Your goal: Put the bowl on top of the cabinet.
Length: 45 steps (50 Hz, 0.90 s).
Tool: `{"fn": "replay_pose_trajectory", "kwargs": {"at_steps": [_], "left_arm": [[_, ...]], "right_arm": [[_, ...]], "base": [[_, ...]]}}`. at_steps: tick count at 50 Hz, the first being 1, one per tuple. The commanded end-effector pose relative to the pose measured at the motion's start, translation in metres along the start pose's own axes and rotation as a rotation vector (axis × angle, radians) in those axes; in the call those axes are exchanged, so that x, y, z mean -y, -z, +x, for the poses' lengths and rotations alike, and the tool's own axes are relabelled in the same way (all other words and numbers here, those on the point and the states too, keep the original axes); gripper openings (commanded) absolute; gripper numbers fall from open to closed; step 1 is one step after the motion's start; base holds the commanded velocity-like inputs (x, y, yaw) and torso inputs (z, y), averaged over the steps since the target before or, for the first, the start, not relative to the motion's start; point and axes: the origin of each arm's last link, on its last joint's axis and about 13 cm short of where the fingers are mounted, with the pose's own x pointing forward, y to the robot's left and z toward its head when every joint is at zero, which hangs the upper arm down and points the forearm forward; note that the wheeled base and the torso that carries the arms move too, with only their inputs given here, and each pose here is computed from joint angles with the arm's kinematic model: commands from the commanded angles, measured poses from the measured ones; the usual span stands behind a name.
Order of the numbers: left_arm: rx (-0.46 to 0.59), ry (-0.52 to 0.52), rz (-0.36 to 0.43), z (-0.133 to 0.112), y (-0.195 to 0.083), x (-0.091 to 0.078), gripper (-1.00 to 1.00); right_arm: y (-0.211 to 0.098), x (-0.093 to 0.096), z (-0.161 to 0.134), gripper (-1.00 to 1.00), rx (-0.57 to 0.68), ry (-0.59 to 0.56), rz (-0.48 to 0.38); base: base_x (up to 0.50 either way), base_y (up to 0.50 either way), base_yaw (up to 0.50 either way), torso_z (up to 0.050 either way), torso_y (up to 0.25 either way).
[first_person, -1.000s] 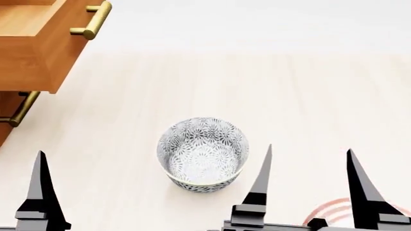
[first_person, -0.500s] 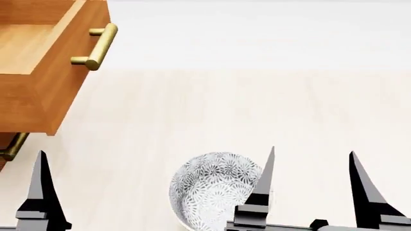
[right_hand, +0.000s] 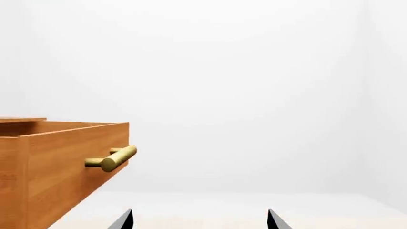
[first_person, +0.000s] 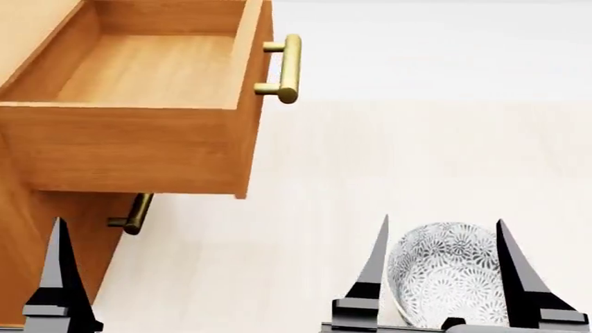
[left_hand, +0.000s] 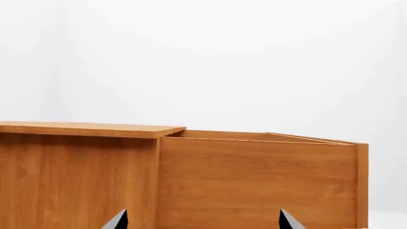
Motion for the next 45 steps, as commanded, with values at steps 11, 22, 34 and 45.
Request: {"fn": "replay_pose_trajectory", "kwargs": {"at_steps": [11,22,34,45], "left_arm": [[-0.015,-0.021,0.015,-0.0035,-0.0006,-0.0002,1.00],[-0.028,-0.028,-0.002,-0.0023,-0.0017,-0.0005,1.00],[-0.035,-0.025,-0.008,-0.0029,-0.0006,-0.0009,1.00],[-0.037,-0.019,-0.014,-0.0034,-0.0003,-0.0009,1.00]], "right_arm": [[-0.0031,0.0006,-0.0037,1.00,0.002,-0.005,0.000],[-0.0014,0.0039,-0.0043,1.00,0.008,0.038,0.059],[-0.0025,0.0043,-0.0050,1.00,0.012,0.051,0.075],[-0.0029,0.0042,-0.0048,1.00,0.013,0.050,0.075]], "base": [[0.00,0.50,0.00,0.000,0.000],[0.00,0.41,0.00,0.000,0.000],[0.00,0.00,0.00,0.039,0.000],[0.00,0.00,0.00,0.049,0.000]]}}
